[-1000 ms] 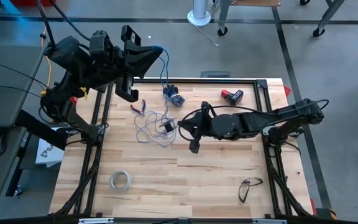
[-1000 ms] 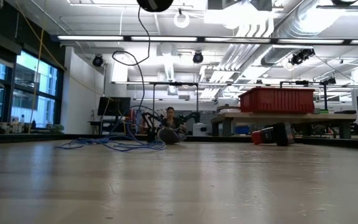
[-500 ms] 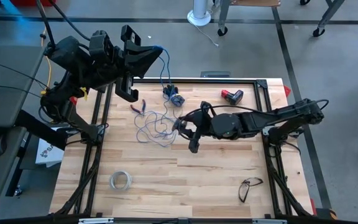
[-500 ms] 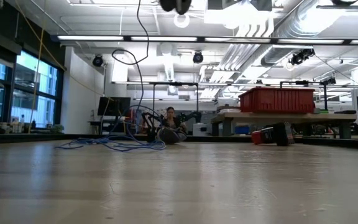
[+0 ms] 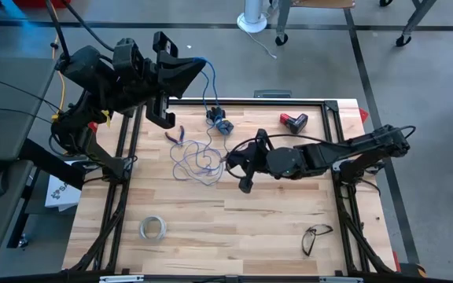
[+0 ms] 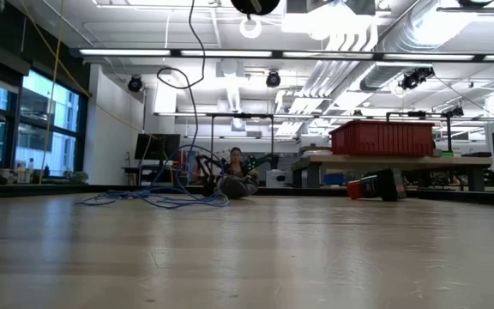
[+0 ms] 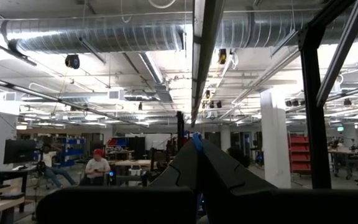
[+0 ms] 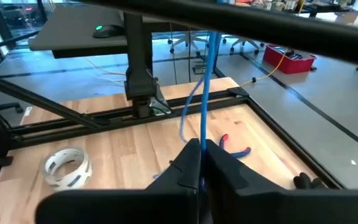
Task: Coil cords
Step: Uncoil the blue wire from the black spool
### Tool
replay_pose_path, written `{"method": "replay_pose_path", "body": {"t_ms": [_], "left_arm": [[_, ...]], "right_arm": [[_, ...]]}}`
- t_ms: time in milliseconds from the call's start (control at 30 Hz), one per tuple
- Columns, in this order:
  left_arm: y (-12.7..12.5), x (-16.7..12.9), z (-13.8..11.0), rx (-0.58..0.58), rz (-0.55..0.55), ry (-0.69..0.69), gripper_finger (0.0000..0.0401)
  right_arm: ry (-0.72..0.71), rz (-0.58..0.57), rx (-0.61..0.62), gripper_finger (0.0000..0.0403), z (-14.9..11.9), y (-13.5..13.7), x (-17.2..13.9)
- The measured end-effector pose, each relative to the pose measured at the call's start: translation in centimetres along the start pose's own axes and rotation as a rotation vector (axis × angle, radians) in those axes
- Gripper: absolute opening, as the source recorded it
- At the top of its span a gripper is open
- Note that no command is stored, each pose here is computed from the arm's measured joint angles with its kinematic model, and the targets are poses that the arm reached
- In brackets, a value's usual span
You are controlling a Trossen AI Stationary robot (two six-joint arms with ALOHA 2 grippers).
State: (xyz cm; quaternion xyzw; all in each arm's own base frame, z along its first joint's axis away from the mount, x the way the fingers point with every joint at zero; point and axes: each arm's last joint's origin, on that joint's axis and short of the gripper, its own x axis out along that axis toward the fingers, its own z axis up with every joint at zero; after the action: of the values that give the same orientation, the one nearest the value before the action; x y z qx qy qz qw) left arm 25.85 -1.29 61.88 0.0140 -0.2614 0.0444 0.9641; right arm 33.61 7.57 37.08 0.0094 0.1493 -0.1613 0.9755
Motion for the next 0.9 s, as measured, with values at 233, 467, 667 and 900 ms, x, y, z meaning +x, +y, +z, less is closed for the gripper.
{"method": "replay_pose_path", "body": {"t_ms": [233, 467, 667, 900], "left_arm": [[0.4, -0.8, 0.1, 0.111, 0.106, 0.082, 0.0003], [1.8, -4.1, 0.2, 0.175, 0.371, 0.375, 0.0045], [2.4, -6.9, -1.0, 0.174, 0.5, 0.629, 0.0099], [2.1, -8.1, -7.7, 0.127, 0.61, 0.984, 0.0138]], "right_arm": [[0.036, 0.009, -0.001, 0.0002, 1.7, 0.0, -1.3], [0.074, 0.057, -0.053, 0.0001, 6.1, -0.5, -5.3], [0.082, 0.146, -0.071, 0.0001, 10.3, -2.4, -10.0], [-0.101, 0.156, -0.035, 0.0, 15.4, -6.5, -15.7]]}}
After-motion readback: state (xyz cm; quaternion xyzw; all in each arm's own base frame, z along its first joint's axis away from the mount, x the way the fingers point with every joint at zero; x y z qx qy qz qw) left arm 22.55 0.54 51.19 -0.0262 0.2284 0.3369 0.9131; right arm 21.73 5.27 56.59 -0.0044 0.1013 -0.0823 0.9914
